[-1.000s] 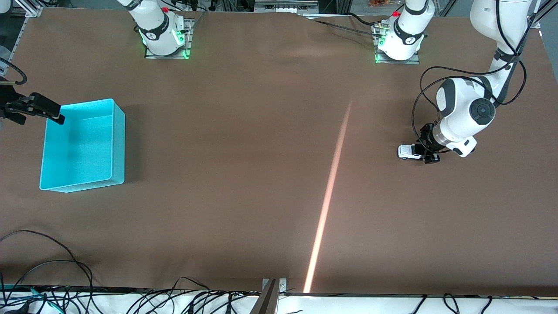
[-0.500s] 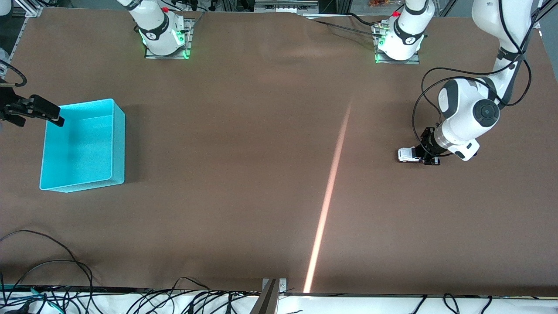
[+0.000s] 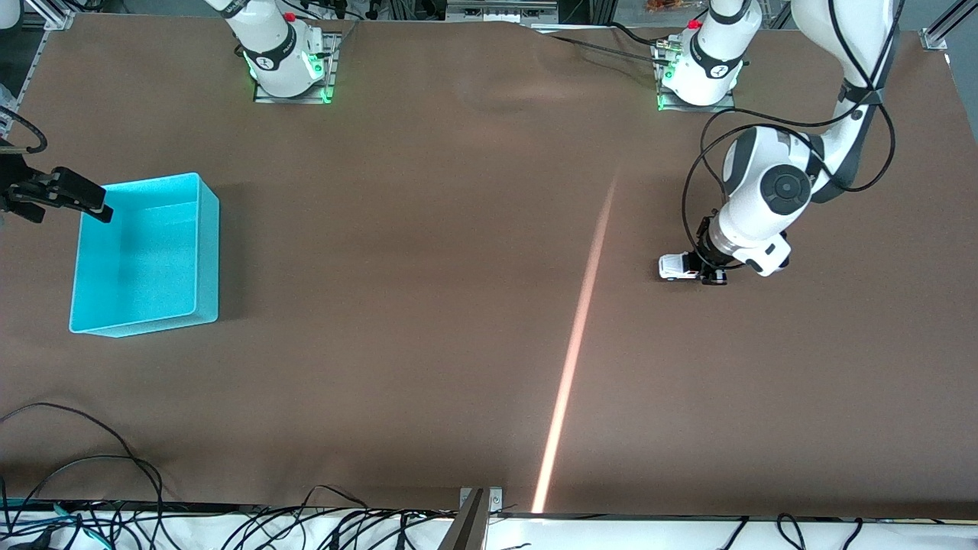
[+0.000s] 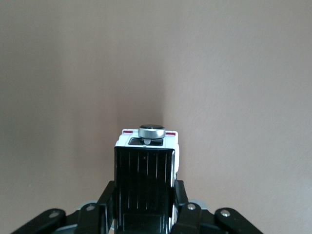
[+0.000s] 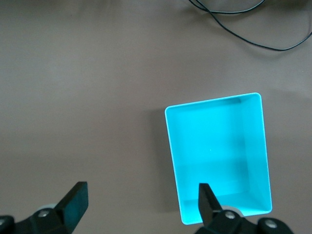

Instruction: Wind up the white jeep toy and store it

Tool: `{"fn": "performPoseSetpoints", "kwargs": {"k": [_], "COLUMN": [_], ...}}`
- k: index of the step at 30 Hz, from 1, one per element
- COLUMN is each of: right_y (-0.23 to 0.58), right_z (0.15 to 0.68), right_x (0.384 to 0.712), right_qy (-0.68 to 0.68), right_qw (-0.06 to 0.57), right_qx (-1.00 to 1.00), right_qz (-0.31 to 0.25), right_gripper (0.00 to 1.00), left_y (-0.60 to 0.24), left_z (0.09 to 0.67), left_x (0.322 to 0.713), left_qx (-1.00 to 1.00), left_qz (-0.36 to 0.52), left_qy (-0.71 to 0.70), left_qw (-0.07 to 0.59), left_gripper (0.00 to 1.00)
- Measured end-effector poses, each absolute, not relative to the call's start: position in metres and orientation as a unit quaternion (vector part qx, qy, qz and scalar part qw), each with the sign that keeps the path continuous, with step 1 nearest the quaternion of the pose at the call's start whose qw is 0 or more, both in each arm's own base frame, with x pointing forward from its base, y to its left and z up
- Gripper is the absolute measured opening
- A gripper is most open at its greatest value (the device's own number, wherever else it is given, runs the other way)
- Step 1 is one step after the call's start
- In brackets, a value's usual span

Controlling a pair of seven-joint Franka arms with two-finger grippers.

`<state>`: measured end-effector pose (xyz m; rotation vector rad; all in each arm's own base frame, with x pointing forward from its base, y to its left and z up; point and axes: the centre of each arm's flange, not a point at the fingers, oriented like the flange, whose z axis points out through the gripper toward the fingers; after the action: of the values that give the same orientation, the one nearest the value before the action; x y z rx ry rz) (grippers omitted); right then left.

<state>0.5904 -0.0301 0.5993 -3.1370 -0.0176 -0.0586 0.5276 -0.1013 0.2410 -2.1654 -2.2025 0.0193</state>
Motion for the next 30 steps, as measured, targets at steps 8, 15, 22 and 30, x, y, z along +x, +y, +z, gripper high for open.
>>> {"fn": "performPoseSetpoints", "kwargs": {"k": [8, 15, 22, 30], "right_y": [-0.030, -0.030, -0.030, -0.030], "right_z": [0.599, 0.599, 0.599, 0.599], "right_x": [0.590, 0.590, 0.590, 0.590], "right_qy": [-0.006, -0.006, -0.006, -0.006], "right_qw": [0.002, 0.002, 0.002, 0.002], "right_qx": [-1.000, -1.000, -1.000, -1.000], "right_qz": [-0.019, -0.019, -0.019, -0.019], "right_gripper": [1.00, 1.00, 1.00, 1.00], "left_y": [-0.125, -0.136, -0.141, -0.136], "left_z": [0.223, 0.212, 0.200, 0.200], "left_x": [0.520, 0.517, 0.515, 0.516], "left_qx": [-0.704, -0.702, -0.703, -0.699], "left_qz": [0.021, 0.025, 0.027, 0.028], "left_qy": [-0.709, -0.712, -0.710, -0.714], "left_qw": [0.033, 0.030, 0.030, 0.030], "left_gripper": [0.51, 0.51, 0.51, 0.51]}}
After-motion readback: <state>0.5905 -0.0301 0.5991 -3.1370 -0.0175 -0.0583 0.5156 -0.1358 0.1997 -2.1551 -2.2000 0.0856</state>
